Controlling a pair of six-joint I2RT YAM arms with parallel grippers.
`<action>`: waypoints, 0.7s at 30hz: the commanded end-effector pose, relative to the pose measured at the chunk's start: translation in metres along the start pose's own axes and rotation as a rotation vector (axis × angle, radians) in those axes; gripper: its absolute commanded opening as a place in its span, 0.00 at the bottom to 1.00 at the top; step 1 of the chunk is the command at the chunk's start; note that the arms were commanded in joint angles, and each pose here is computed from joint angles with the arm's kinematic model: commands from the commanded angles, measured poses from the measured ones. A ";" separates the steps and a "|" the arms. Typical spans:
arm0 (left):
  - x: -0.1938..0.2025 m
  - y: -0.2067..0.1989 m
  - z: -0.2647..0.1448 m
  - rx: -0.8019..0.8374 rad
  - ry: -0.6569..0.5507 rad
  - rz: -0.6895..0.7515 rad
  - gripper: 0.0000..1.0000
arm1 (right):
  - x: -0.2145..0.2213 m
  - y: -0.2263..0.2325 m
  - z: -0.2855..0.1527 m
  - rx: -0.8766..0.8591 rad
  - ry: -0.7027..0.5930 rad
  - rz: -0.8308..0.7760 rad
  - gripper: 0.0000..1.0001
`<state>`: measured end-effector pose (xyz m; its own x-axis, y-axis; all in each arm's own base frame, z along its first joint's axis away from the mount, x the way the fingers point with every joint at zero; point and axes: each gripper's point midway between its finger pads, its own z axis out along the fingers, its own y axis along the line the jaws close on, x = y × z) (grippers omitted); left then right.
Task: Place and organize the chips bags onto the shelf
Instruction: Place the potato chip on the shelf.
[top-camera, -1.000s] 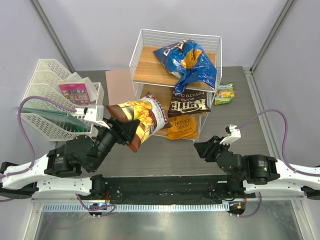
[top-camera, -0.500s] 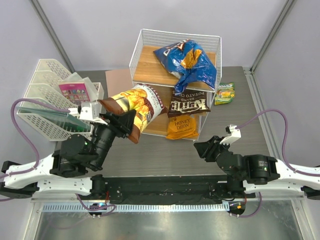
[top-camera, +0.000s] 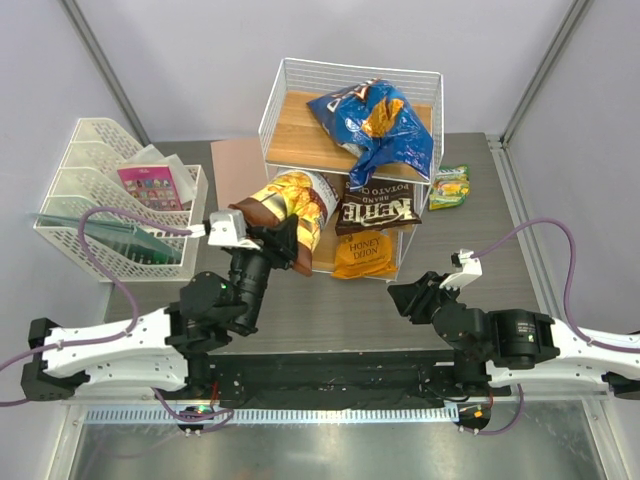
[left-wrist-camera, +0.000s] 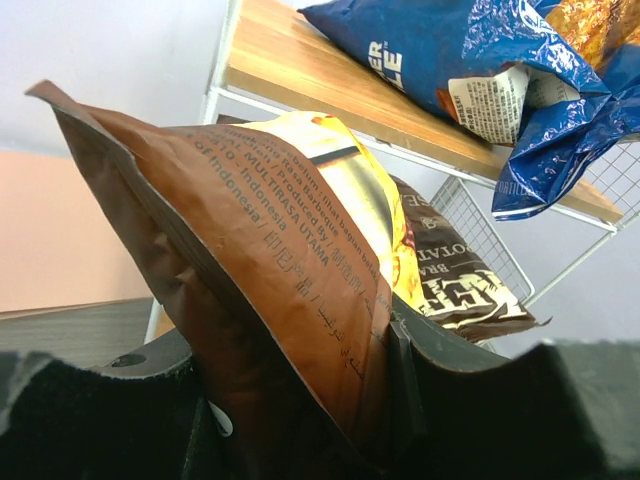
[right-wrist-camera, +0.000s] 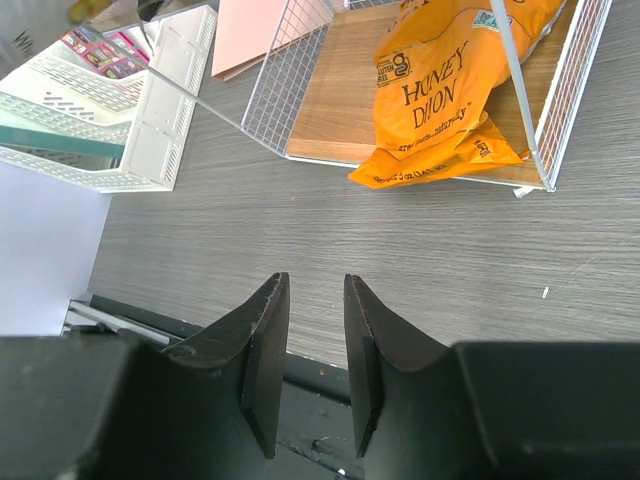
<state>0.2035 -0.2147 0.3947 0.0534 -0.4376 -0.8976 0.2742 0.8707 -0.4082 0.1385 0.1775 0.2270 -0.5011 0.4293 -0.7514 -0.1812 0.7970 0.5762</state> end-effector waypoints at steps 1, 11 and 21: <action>0.006 -0.011 0.011 -0.037 -0.042 -0.066 0.00 | -0.009 0.002 0.000 -0.002 -0.040 0.037 0.34; 0.061 0.005 0.019 -0.250 -0.027 -0.016 0.00 | -0.007 0.007 0.002 -0.007 -0.030 0.014 0.34; 0.100 0.024 0.024 -0.405 -0.035 -0.033 0.00 | -0.006 0.009 0.000 -0.025 -0.021 0.018 0.34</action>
<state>0.2297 -0.2608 0.3276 0.0602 -0.5153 -0.8549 0.0354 0.8570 -0.5141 0.1378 0.1798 0.2262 -0.5048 0.4171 -0.7558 -0.1905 0.8001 0.5688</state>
